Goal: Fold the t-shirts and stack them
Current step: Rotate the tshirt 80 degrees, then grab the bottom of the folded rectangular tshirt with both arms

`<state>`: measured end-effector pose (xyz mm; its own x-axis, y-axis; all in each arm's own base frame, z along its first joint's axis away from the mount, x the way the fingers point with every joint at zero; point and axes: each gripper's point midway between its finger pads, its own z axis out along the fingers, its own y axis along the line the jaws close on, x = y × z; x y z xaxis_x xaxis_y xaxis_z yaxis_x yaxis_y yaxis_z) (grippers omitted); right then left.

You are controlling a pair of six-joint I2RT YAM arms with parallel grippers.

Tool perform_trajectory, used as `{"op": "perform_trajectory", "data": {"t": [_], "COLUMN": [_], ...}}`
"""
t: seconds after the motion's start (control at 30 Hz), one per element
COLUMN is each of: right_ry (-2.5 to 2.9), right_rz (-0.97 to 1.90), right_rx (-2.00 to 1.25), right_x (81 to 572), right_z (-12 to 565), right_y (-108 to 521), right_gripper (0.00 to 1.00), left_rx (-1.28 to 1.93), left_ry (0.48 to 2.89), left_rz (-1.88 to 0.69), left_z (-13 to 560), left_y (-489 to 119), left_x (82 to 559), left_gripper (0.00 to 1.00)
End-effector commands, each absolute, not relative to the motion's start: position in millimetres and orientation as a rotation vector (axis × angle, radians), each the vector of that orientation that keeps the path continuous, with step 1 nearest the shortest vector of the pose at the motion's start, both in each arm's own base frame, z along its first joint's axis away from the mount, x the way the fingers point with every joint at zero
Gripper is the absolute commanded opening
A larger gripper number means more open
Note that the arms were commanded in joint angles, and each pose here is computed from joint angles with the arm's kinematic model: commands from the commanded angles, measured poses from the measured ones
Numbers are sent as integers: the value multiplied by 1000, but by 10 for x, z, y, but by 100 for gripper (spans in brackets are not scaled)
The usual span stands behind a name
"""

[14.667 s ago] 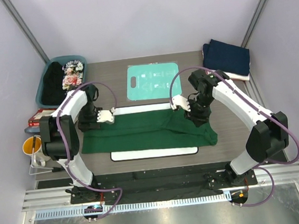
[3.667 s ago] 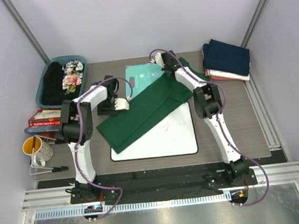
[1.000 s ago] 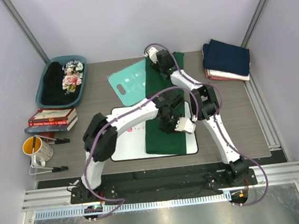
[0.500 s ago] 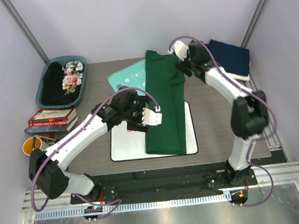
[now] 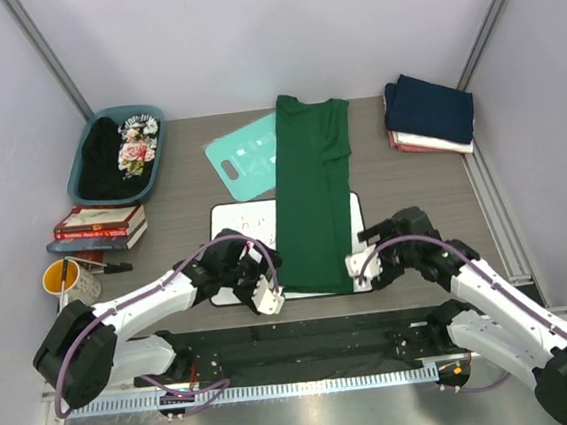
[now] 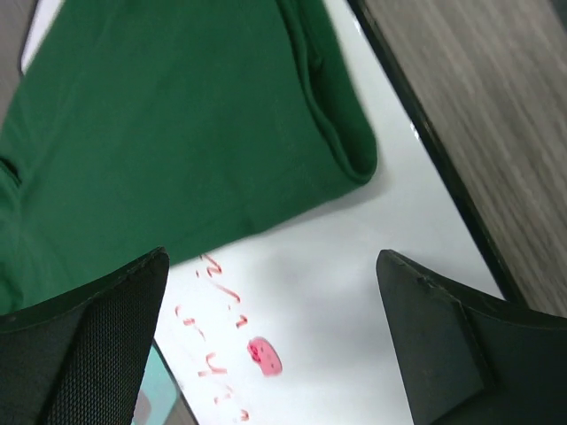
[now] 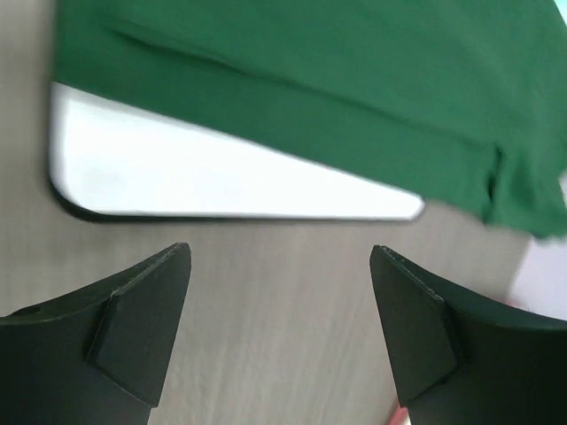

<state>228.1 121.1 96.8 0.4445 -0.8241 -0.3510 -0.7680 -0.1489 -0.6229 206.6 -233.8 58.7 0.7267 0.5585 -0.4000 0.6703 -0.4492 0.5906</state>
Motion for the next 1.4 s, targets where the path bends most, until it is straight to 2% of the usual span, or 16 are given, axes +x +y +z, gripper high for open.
{"op": "perform_trajectory", "data": {"t": [0.0,0.13,0.5,0.67,0.73,0.77,0.8,0.83,0.87,0.9,0.93,0.97,1.0,1.1,1.17,1.37], "right_ry": [1104,1037,1016,1050,1049,1052,1058,1054,1061,1072,1078,1092,1100,1145,1183,1322], "right_rz": [65,157,242,268,275,281,287,287,292,291,290,301,297,305,315,421], "right_rx": [-2027,-2066,-2073,-2095,-2108,-2117,-2119,-2122,-2126,-2132,-2132,-2147,-2150,-2141,-2129,-2028], "right_x": [1953,1789,1744,1735,1714,1694,1687,1683,1675,1670,1680,1651,1658,1669,1687,1702], "right_z": [882,662,404,293,287,273,272,275,269,257,272,253,262,329,432,1007], "right_y": [1549,1690,1991,2043,2048,2043,2041,2042,2035,2023,2024,1999,1991,1983,1992,2120], "right_gripper": [86,83,76,69,67,63,60,56,44,38,34,30,29,19,2,1], "left_rx": [2060,2085,2142,2154,2157,2158,2158,2159,2161,2164,2166,2166,2161,2142,2123,1979], "left_ry": [606,526,467,455,456,455,455,455,458,458,462,464,478,505,520,729], "left_rz": [-241,-303,-371,-400,-403,-408,-411,-413,-419,-420,-423,-421,-426,-427,-411,-424], "left_z": [885,710,429,356,344,330,330,329,314,306,297,301,311,376,464,1142], "left_y": [-2735,-2792,-2777,-2802,-2805,-2806,-2808,-2810,-2805,-2804,-2797,-2798,-2800,-2819,-2843,-2934], "left_x": [2024,1917,1783,1766,1769,1764,1762,1761,1751,1746,1746,1751,1754,1778,1826,2032], "left_gripper": [100,100,100,98,91,85,72,65,60,48,29,5,0,0,0,0]}}
